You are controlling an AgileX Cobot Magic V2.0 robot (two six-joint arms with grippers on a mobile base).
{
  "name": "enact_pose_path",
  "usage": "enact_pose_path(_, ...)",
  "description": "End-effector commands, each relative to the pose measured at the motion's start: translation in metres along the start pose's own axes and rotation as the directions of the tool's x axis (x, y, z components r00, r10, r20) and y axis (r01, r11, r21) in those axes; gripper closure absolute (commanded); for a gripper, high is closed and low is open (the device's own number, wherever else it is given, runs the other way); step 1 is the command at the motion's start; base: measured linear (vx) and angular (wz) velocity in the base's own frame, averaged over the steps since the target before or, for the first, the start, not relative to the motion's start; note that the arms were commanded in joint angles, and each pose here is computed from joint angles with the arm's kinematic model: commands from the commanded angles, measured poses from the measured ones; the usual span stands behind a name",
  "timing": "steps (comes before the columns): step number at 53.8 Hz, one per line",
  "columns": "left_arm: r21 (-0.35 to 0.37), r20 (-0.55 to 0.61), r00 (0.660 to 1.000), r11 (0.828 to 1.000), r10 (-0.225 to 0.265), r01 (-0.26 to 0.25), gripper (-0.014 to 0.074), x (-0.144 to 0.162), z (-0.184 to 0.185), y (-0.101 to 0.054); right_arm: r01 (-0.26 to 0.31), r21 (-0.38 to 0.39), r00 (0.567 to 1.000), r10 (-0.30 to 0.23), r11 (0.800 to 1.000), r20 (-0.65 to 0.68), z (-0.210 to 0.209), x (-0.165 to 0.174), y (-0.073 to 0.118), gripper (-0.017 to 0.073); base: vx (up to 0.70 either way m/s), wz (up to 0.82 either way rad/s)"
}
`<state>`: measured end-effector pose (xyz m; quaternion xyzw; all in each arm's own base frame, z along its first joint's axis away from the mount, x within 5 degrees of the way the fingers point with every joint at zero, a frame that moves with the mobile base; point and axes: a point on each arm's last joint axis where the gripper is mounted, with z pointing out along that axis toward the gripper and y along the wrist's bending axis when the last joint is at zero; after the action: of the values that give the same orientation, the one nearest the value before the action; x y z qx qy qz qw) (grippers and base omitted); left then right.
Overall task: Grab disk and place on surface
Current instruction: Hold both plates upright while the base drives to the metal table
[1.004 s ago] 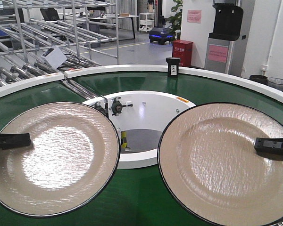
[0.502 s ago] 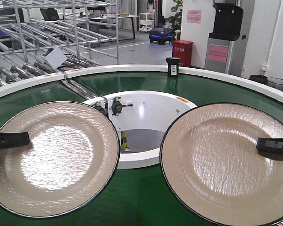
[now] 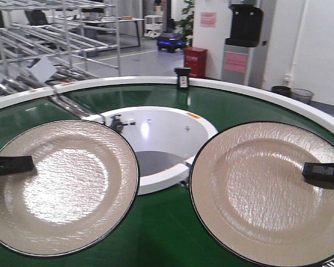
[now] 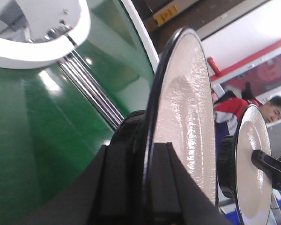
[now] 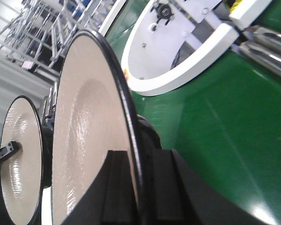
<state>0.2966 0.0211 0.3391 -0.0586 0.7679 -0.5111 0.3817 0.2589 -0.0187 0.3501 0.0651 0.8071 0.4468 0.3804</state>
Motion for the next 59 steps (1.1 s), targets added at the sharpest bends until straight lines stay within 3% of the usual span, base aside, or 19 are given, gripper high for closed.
enact_pose_path(1,0.163,0.058,0.998,0.986,0.004,-0.014,0.0601,-0.0071,-0.0076,-0.0355,-0.002,-0.107,0.995,0.012,0.994,0.098,-0.0094,-0.0103,0.0233,0.0568,-0.1,-0.38)
enact_pose_path(59,0.163,0.058,0.998,0.986,0.004,-0.014,0.0601,-0.0071,-0.0076,-0.0355,-0.002,-0.107,0.995,0.012,0.994,0.098,-0.0094,-0.0103,0.0233,0.0568,-0.14,-0.54)
